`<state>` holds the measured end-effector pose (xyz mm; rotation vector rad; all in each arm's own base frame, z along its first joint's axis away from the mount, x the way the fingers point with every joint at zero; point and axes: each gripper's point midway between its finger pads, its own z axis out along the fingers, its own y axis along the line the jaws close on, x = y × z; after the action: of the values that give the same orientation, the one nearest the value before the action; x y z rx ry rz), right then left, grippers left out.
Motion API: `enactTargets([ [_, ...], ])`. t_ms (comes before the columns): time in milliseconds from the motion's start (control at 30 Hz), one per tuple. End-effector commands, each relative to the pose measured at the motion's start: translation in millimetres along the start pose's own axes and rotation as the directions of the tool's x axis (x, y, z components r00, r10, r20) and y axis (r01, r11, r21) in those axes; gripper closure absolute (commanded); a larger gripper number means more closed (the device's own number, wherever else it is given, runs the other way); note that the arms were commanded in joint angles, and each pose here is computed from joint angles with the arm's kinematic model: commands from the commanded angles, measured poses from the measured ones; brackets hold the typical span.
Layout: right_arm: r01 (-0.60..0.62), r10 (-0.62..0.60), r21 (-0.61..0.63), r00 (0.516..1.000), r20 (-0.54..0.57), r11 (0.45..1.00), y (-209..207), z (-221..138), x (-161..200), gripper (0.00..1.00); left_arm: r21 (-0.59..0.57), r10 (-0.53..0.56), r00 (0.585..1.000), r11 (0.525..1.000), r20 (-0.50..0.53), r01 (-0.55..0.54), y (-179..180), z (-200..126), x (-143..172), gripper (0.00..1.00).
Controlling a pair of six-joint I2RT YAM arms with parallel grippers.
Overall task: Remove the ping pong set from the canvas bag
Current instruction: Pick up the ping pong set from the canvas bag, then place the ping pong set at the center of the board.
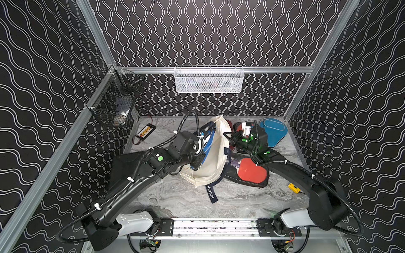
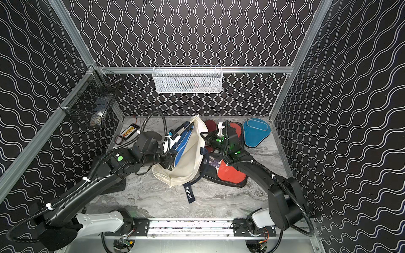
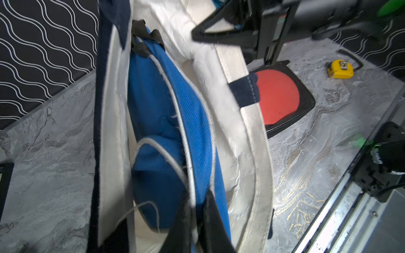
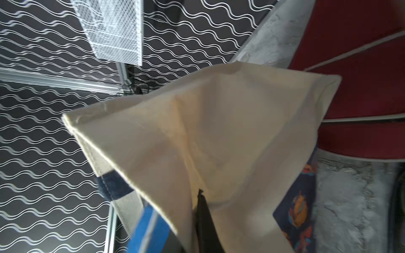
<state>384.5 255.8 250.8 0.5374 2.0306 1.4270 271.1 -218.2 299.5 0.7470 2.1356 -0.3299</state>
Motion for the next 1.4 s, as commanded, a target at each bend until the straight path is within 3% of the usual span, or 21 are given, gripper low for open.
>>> enactTargets([
  [0, 0.02, -0.02, 0.014, 1.0, 0.002, 1.0, -3, 2, -2, 1.0, 0.042, -0.019, 0.988, 0.999, 0.15, 0.013, -6, -20, -38, 1.0],
  [300, 0.044, -0.045, 0.066, 0.999, 0.003, 0.997, -17, 6, -3, 1.0, 0.121, -0.06, 0.959, 0.992, 0.276, 0.028, -16, -61, -75, 1.0],
  [633, 0.067, -0.066, 0.101, 0.998, -0.015, 0.993, -28, 9, -1, 1.0, 0.093, -0.071, 0.933, 0.995, 0.352, 0.041, -9, -92, -110, 1.0],
  [1033, 0.057, -0.056, 0.135, 0.998, -0.005, 0.989, -44, 8, -10, 1.0, -0.018, -0.012, 0.923, 1.0, 0.384, 0.02, 8, -108, -133, 1.0],
  [1367, 0.055, -0.054, 0.141, 0.998, -0.013, 0.988, -47, 5, -7, 1.0, -0.211, 0.059, 0.935, 0.977, 0.35, 0.018, 42, -107, -134, 1.0],
])
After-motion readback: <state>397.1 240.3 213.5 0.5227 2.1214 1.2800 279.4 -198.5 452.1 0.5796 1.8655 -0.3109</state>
